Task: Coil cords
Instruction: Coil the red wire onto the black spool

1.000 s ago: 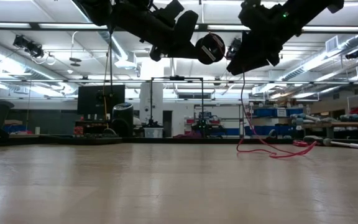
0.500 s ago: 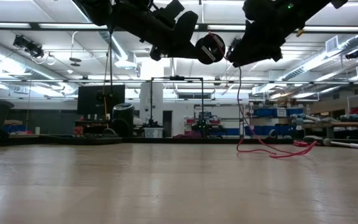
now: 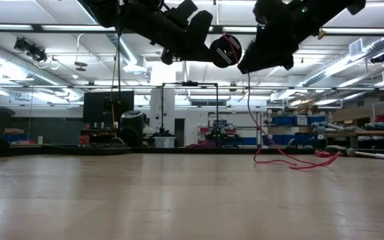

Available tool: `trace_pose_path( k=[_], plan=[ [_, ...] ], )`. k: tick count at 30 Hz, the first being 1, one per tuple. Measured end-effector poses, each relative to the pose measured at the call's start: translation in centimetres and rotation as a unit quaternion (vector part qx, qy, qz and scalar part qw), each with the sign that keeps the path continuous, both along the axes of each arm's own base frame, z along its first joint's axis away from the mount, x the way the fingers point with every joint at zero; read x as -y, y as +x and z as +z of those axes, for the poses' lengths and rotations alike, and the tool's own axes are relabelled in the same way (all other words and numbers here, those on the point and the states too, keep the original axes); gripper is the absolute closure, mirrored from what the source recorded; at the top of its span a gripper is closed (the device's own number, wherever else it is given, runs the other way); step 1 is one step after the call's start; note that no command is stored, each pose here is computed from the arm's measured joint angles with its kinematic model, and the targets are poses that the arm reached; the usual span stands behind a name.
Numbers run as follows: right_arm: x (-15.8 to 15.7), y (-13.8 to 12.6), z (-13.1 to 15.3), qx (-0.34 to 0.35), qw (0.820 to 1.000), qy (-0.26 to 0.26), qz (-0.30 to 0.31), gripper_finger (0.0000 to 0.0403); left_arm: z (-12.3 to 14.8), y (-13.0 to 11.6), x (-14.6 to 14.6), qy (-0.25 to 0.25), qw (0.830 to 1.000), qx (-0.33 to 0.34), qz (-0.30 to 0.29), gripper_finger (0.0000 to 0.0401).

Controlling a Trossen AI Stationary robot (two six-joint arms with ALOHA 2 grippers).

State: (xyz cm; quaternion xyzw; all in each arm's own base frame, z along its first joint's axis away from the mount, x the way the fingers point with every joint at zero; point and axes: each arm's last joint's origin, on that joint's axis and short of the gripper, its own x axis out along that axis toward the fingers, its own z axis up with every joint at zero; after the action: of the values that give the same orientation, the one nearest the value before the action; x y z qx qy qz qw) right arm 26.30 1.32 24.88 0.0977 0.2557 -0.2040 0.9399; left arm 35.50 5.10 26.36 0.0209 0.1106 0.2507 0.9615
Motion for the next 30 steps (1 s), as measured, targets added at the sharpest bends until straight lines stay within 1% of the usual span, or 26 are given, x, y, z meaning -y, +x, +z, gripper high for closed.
trace_pose_path(
  k=[6, 10, 11, 16, 20, 22, 25, 28, 30],
  plan=[
    [0.2, 0.5, -0.5, -0.008, 1.0, -0.004, -0.001, 0.0337, 0.0, 0.0, 0.0, 0.0, 1.0, 0.0, 0.0, 0.04],
    [0.3, 0.4, -0.5, -0.01, 1.0, -0.011, 0.003, 0.039, 0.0, 0.0, 0.0, 0.0, 1.0, -0.003, 0.0, 0.04],
    [0.3, 0.4, -0.4, -0.009, 1.0, -0.012, 0.004, 0.0395, -0.1, 0.0, 0.0, -0.001, 1.0, -0.004, 0.0, 0.04],
    [0.3, 0.4, -0.2, -0.003, 1.0, -0.015, 0.006, 0.0398, 0.0, 0.0, 0.0, 0.0, 1.0, -0.002, 0.0, 0.04],
    [0.3, 0.8, 0.4, 0.029, 0.999, -0.029, 0.015, 0.04, 0.0, 0.0, 0.0, 0.0, 1.0, -0.003, 0.0, 0.04],
    [0.4, 0.8, 0.7, 0.017, 0.999, -0.04, 0.015, 0.04, -0.1, 0.0, 0.0, 0.002, 1.0, -0.006, -0.001, 0.04],
    [0.7, 0.8, 2.0, -0.01, 0.999, -0.043, 0.012, 0.0401, -0.2, -0.1, 0.0, 0.009, 1.0, -0.02, -0.002, 0.04],
    [0.7, 0.5, 3.1, -0.049, 0.998, -0.047, 0.011, 0.0401, -0.5, -0.2, 0.0, 0.025, 0.999, -0.047, -0.008, 0.04],
    [0.7, 0.3, 4.1, -0.06, 0.997, -0.048, 0.011, 0.0401, -0.8, -0.2, 0.0, 0.039, 0.997, -0.071, -0.015, 0.04]
  ],
)
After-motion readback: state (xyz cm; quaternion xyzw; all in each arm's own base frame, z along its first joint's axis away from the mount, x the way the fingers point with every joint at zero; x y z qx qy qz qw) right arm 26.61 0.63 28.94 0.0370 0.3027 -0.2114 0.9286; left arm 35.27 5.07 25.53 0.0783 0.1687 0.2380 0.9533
